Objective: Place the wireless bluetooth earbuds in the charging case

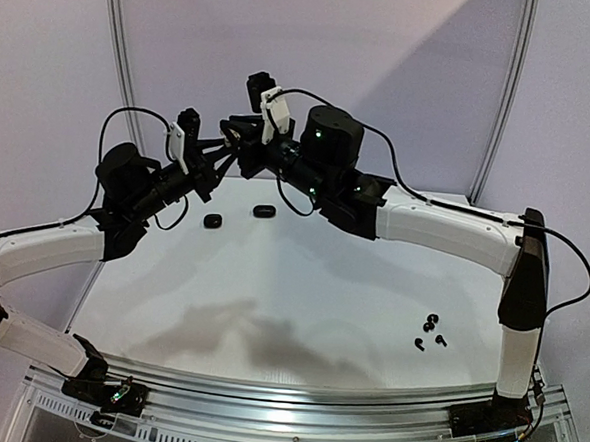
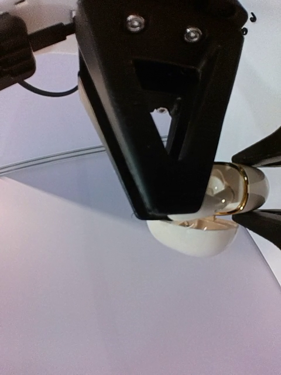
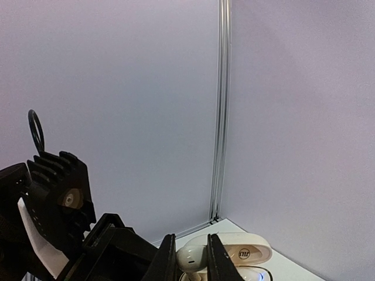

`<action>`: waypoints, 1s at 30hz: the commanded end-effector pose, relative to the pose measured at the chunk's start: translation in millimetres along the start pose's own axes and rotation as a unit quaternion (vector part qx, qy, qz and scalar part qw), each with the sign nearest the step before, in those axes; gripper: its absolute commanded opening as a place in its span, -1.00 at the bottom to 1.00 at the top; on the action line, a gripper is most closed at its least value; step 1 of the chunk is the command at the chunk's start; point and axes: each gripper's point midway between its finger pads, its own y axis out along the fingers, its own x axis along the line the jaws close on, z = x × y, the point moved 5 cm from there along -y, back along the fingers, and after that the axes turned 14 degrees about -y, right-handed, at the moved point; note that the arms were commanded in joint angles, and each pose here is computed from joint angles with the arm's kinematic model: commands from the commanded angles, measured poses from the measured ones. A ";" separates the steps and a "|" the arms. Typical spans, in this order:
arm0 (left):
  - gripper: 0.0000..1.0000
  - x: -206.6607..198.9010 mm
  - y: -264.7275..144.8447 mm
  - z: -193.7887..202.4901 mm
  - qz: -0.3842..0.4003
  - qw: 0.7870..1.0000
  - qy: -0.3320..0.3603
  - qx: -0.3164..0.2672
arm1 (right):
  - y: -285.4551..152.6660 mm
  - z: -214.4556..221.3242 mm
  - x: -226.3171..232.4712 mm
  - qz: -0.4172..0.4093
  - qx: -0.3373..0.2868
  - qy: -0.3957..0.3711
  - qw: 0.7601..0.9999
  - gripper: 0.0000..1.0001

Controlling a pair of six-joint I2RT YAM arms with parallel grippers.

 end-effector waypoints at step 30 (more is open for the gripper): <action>-1.00 -9.5 -6.4 -17.3 0.019 0.999 0.010 -0.033 | -15.8 20.1 -12.7 0.037 0.021 0.052 0.998 -0.68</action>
